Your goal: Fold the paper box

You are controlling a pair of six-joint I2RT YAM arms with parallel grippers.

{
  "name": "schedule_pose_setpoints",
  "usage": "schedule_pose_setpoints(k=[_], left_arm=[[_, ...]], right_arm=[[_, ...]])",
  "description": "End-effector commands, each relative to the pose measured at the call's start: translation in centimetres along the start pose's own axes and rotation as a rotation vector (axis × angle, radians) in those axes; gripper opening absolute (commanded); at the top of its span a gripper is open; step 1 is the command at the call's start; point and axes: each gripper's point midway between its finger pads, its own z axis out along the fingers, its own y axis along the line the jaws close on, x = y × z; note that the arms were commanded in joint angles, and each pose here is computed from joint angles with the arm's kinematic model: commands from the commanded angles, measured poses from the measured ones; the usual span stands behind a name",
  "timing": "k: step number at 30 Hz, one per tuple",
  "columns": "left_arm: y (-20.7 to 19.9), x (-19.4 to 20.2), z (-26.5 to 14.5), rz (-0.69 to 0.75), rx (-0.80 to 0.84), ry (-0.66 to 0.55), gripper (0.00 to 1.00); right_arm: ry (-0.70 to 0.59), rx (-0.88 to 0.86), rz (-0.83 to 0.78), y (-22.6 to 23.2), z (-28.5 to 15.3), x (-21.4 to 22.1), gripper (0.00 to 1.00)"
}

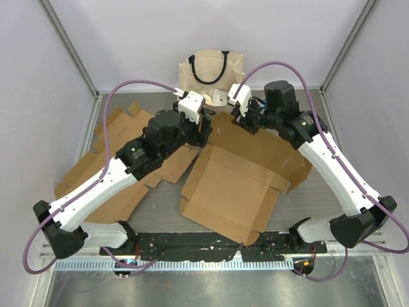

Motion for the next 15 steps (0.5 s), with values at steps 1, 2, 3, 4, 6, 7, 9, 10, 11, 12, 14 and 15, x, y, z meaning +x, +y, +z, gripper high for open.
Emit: schedule_pose_setpoints(k=[1,2,3,4,6,7,9,10,11,12,14,15], left_arm=[[-0.2,-2.6,0.5,0.084,-0.06,-0.104,0.67],[0.0,-2.5,0.7,0.092,-0.074,-0.102,0.66],[0.4,-2.3,1.2,0.102,-0.101,-0.092,0.64],[0.5,-2.4,1.4,0.102,-0.112,-0.089,0.61],[0.3,-2.6,1.7,0.102,-0.105,-0.086,0.5],[-0.5,-2.3,2.0,0.091,-0.072,-0.079,0.44],[-1.4,-2.2,2.2,0.064,-0.022,-0.074,0.31],[-2.7,-2.2,2.4,0.026,0.034,-0.075,0.29],[-3.2,-2.0,2.5,0.003,0.059,-0.073,0.28],[-3.8,-2.0,2.7,-0.014,0.088,-0.071,0.29],[-5.6,-1.9,3.1,-0.066,0.172,-0.073,0.34],[-6.4,-2.4,3.1,-0.079,0.208,-0.094,0.36]], right_arm=[[-0.08,-0.008,0.01,-0.2,-0.5,-2.5,0.01],[-0.084,-0.011,0.012,-0.2,-0.4,-2.5,0.01],[-0.092,-0.015,0.013,-0.1,-0.5,-2.8,0.01],[-0.097,-0.018,0.019,-0.1,-0.4,-2.8,0.01],[-0.108,-0.013,0.025,-0.2,-0.5,-3.1,0.01],[-0.111,-0.01,0.038,-0.2,-0.5,-3.2,0.01],[-0.128,-0.008,0.049,-0.1,-0.6,-3.6,0.01],[-0.145,-0.017,0.055,0.0,-0.6,-4.0,0.01],[-0.161,-0.024,0.067,0.2,-0.5,-4.1,0.01],[-0.179,-0.029,0.068,0.5,-0.8,-4.5,0.01],[-0.198,-0.042,0.07,0.7,-0.7,-4.9,0.01],[-0.199,-0.05,0.069,0.9,-0.7,-4.9,0.01]])
